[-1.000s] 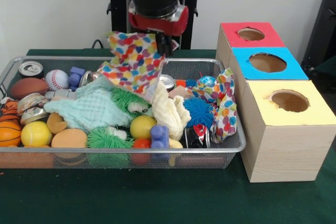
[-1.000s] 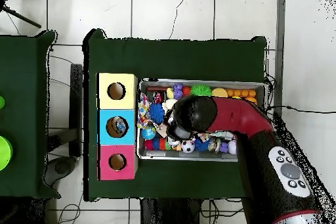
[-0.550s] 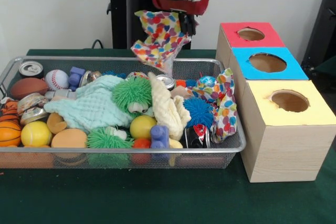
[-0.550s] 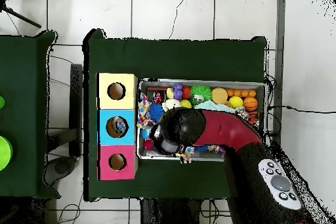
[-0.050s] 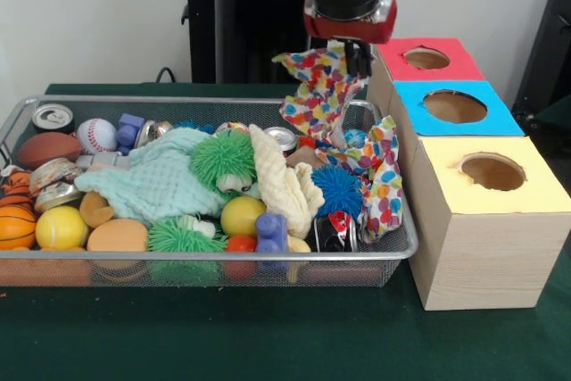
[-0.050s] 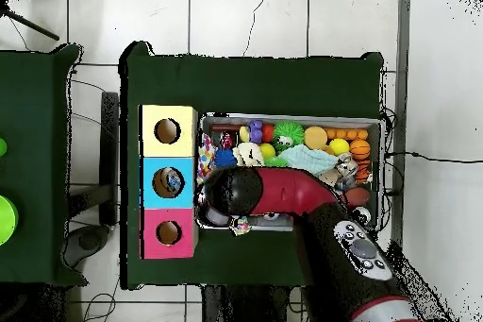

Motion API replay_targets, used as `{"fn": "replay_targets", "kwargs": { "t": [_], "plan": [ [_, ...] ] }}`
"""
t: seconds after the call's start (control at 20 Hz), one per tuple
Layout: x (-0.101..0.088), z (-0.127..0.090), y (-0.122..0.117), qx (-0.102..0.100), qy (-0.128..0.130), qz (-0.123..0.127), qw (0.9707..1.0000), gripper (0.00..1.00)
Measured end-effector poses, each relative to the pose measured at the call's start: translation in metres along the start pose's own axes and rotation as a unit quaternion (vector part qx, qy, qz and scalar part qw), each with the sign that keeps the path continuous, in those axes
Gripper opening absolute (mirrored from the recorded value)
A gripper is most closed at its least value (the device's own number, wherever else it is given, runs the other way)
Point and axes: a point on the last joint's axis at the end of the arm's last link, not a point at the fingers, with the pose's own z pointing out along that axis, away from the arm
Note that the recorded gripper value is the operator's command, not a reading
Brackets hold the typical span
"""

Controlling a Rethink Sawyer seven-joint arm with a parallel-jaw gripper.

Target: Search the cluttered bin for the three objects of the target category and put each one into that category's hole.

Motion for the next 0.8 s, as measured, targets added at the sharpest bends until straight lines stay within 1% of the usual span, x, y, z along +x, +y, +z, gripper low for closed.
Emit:
{"fn": "replay_targets", "kwargs": {
  "t": [0.2, 0.3, 0.35, 0.65, 0.8],
  "plan": [
    [-0.001, 0.027, 0.018, -0.009, -0.022, -0.011, 0.9997, 0.0],
    [-0.004, 0.039, 0.021, -0.008, -0.03, -0.011, 0.9995, 0.0],
    [-0.011, 0.05, 0.016, -0.003, -0.037, -0.004, 0.9993, 1.0],
    [-0.019, 0.058, 0.0, 0.009, -0.045, 0.011, 0.9989, 1.0],
    [-0.017, 0.06, 0.0, 0.014, -0.045, 0.012, 0.9988, 1.0]
  ]
}}
